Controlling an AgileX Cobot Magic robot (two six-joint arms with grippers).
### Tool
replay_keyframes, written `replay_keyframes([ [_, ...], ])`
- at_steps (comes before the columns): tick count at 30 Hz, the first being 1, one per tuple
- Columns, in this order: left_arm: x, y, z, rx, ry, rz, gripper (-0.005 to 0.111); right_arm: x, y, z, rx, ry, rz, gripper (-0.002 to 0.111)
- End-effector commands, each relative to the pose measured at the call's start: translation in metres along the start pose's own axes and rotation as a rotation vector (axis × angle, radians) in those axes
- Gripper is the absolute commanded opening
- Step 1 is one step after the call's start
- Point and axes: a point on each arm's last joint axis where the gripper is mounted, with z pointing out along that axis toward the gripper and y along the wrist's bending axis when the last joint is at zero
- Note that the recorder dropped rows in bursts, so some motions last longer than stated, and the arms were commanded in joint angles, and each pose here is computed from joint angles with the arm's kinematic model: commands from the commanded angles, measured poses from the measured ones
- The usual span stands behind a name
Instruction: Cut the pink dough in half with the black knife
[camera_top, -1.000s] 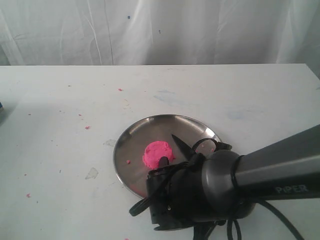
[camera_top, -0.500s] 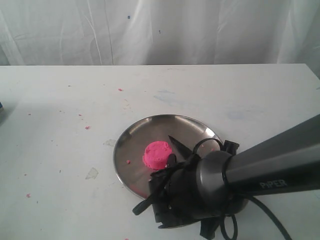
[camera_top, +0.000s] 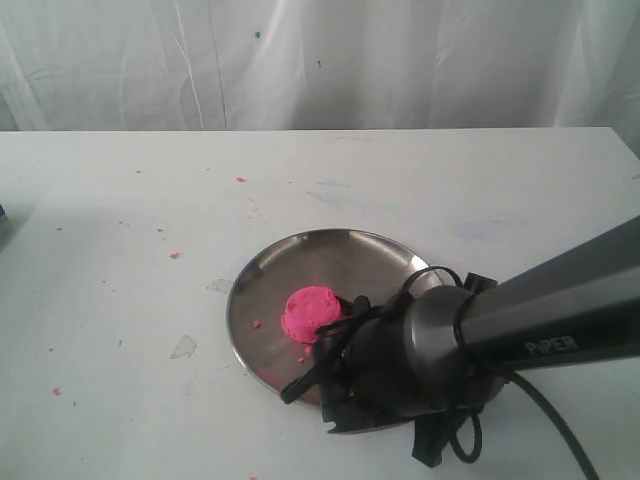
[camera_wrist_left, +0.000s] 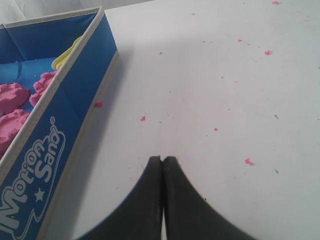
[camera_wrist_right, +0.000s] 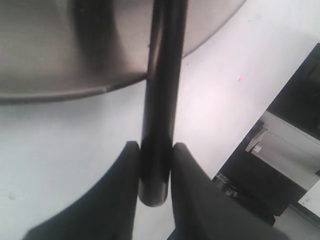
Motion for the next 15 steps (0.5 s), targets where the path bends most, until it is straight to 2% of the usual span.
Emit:
replay_keyframes([
  [1, -0.002, 0.000, -0.001, 0.003, -0.014, 0.000, 0.000, 0.004, -0.013, 0.014, 0.014, 0.046, 0.029, 0.000],
  [9, -0.002, 0.000, -0.001, 0.003, -0.014, 0.000, 0.000, 0.008, -0.046, 0.013, -0.161, -0.078, 0.231, 0.000],
  [11, -0.002, 0.000, -0.001, 0.003, -0.014, 0.000, 0.000, 0.015, -0.065, 0.001, -0.242, -0.165, 0.295, 0.000],
  [15, -0.002, 0.000, -0.001, 0.003, -0.014, 0.000, 0.000, 0.032, -0.096, -0.006, -0.518, -0.298, 0.455, 0.000],
])
